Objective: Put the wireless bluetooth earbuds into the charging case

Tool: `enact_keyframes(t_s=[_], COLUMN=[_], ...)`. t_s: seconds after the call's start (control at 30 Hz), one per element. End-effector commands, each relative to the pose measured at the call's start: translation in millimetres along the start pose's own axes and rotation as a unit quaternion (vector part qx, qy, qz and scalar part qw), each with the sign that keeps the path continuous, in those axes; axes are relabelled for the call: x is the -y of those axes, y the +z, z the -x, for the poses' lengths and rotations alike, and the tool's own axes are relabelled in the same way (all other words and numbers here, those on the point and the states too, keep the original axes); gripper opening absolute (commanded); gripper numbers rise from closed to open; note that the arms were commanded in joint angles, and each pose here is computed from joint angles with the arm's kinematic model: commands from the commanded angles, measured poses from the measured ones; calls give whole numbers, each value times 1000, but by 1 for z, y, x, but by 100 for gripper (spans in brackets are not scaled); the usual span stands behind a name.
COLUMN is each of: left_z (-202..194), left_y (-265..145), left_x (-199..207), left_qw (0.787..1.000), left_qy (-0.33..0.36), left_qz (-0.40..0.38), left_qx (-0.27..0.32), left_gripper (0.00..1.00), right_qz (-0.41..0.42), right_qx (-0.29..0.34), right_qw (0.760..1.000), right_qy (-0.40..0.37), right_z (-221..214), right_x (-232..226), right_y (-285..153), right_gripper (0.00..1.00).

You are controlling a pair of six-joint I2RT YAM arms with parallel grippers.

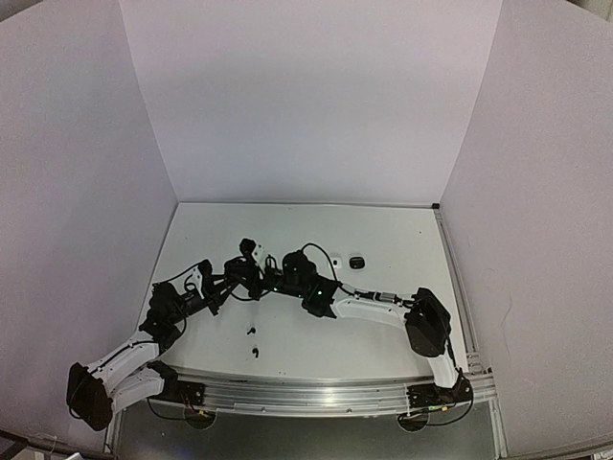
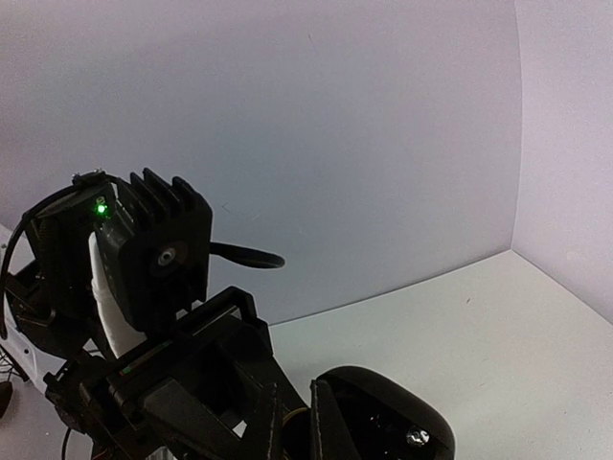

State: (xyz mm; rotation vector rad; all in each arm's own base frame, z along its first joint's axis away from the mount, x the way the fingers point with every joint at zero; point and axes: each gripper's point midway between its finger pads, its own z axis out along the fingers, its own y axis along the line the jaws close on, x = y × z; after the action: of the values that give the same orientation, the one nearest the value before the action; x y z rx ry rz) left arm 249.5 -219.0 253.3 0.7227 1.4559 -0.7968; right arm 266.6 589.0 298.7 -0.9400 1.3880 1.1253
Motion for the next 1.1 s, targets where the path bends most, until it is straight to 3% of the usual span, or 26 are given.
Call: enact_keyframes(t_s=[0.0,0.2,0.53,0.73,0.87,1.07], left_z=[56,50,43,41,44,47], left_y=[-4,-3,-3,-4,-4,-4], left_x=[12,10,26,45,57,70], left_qw=[995,997,996,991,984,975], left_qy=[50,6,1,16,12,-3], left_qz=[-19,-19,-66,-125,-168,-219], left_qx=[88,77,59,52,50,45], left_gripper=[0,0,0,0,0,0], right_qz=[-18,-18,-11,-35,-5,9], right_qx=[-52,-20,2,-71,-141,-182], right_qw=[998,999,997,993,985,976], right_qy=[24,43,82,85,102,117], right_z=[-22,29,86,65,31,3], right_x=[8,1,-13,-4,-8,-6], right_y=[0,-8,-42,-63,-68,-63], right_gripper=[10,24,54,67,68,66])
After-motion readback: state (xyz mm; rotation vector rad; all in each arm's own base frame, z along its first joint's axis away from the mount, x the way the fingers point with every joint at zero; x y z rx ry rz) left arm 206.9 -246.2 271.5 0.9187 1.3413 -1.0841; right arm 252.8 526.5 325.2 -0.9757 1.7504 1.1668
